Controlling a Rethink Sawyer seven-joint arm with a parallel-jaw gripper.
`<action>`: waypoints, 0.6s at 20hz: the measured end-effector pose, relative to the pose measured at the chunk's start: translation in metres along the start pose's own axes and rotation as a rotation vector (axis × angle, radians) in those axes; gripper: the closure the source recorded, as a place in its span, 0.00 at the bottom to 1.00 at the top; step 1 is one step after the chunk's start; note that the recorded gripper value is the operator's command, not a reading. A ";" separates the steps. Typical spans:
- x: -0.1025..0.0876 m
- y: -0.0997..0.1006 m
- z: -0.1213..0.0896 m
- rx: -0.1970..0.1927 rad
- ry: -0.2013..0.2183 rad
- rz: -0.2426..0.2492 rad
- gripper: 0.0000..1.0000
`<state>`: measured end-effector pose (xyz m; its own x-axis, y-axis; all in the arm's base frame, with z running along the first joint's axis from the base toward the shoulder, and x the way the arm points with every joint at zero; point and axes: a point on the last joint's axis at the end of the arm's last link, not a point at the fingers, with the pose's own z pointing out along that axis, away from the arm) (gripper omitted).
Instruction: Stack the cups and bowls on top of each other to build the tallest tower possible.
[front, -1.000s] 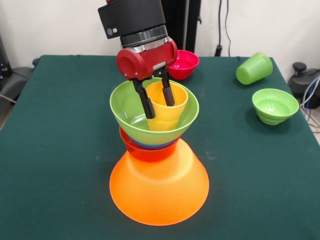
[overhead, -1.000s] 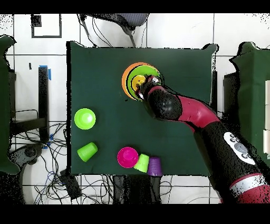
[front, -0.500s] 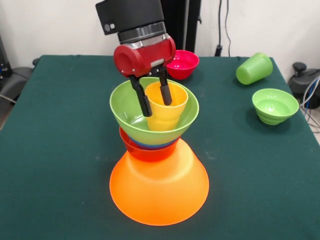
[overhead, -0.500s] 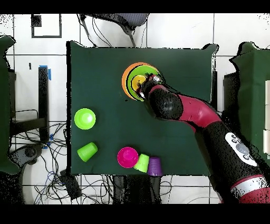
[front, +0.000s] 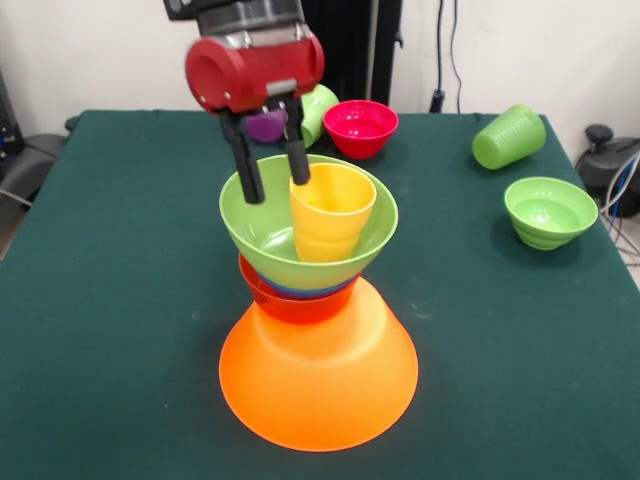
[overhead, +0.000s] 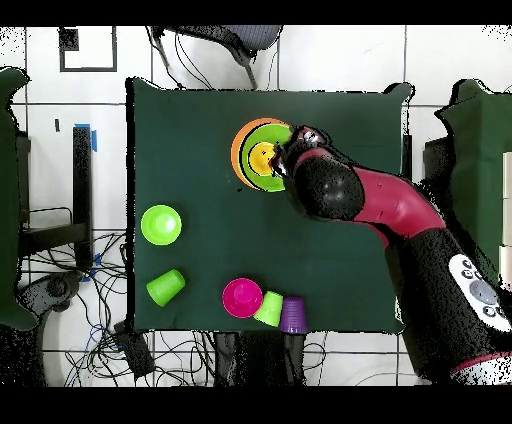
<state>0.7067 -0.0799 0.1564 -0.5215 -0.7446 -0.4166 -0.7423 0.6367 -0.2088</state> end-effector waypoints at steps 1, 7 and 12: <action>-0.002 -0.004 -0.005 0.003 0.005 -0.004 0.00; -0.009 -0.025 -0.029 -0.007 0.039 -0.019 0.00; -0.006 -0.047 -0.042 -0.066 0.081 -0.003 0.00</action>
<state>0.7266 -0.1137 0.2055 -0.5494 -0.7621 -0.3425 -0.7687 0.6217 -0.1504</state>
